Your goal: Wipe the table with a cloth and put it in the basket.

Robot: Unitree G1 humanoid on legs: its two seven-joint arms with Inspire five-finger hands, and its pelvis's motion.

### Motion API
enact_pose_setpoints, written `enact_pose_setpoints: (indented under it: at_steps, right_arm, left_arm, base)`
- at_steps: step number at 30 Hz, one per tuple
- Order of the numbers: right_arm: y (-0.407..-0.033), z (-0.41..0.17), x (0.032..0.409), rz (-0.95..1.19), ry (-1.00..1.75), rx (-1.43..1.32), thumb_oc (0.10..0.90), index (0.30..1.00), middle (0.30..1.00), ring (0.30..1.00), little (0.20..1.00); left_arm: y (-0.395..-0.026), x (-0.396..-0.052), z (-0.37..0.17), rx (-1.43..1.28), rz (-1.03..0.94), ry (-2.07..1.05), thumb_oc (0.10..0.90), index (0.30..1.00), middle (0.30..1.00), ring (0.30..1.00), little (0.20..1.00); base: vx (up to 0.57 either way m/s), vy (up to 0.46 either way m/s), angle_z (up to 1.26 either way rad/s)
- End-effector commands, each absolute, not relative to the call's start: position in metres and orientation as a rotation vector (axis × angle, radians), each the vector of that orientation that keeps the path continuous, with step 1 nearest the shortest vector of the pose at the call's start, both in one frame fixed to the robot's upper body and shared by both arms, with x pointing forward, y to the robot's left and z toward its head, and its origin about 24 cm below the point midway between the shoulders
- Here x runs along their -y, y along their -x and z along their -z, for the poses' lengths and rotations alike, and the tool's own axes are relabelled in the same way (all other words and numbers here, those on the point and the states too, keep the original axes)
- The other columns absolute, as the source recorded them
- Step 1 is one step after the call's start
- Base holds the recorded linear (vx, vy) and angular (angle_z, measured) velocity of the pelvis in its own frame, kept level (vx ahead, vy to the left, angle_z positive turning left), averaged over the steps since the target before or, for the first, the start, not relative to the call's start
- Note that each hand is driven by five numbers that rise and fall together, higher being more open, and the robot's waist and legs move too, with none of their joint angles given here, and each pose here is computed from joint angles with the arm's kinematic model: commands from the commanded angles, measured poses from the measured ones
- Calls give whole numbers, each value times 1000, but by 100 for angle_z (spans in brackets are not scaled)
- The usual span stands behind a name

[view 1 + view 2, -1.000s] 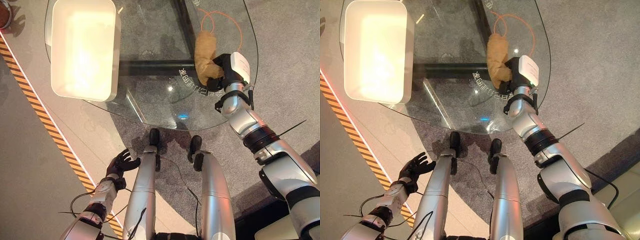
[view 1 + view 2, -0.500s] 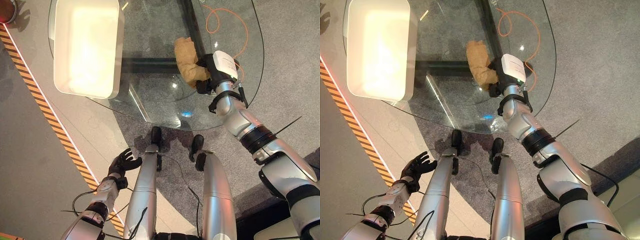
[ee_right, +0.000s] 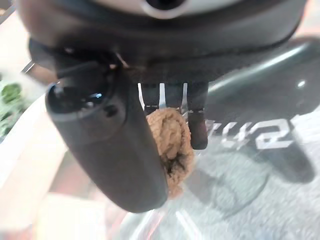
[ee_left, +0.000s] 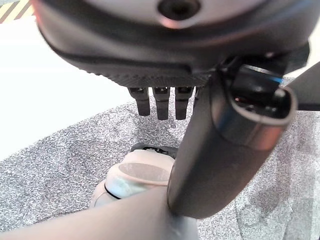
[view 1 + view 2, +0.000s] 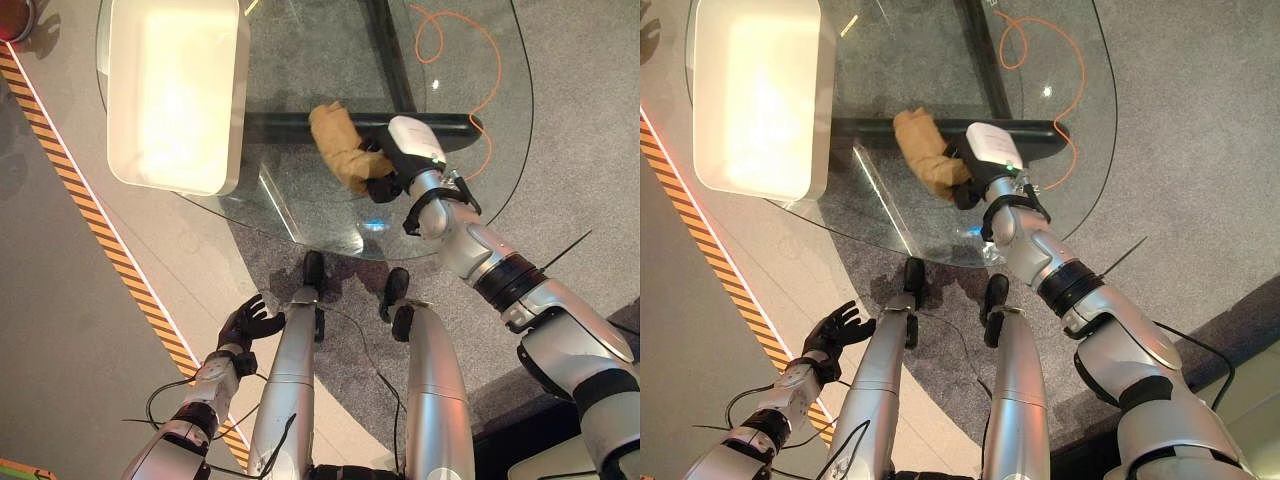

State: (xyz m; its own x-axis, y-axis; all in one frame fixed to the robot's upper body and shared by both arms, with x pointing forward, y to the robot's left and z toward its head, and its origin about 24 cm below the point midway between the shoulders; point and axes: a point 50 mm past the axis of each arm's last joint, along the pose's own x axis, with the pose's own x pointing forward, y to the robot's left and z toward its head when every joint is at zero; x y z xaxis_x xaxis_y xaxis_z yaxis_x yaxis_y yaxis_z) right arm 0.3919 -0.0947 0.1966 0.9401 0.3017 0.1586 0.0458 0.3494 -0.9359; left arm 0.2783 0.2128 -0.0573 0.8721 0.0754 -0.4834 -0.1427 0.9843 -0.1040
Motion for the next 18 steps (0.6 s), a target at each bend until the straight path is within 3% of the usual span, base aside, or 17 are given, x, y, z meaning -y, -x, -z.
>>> enact_pose_setpoints:
  at_steps: [1,18]
  right_arm:
    - [-367,-206,35,-406,1157,545,100,300,300,300,200]
    - [-362,-197,33,-438,1154,545,100,300,300,300,200]
  left_arm:
    - [-281,-192,58,-492,-58,133,800,900,900,900,900]
    - [-281,-192,59,-503,-53,126,800,900,900,900,900]
  base:
    - [-3,-3,4]
    - [4,0,0]
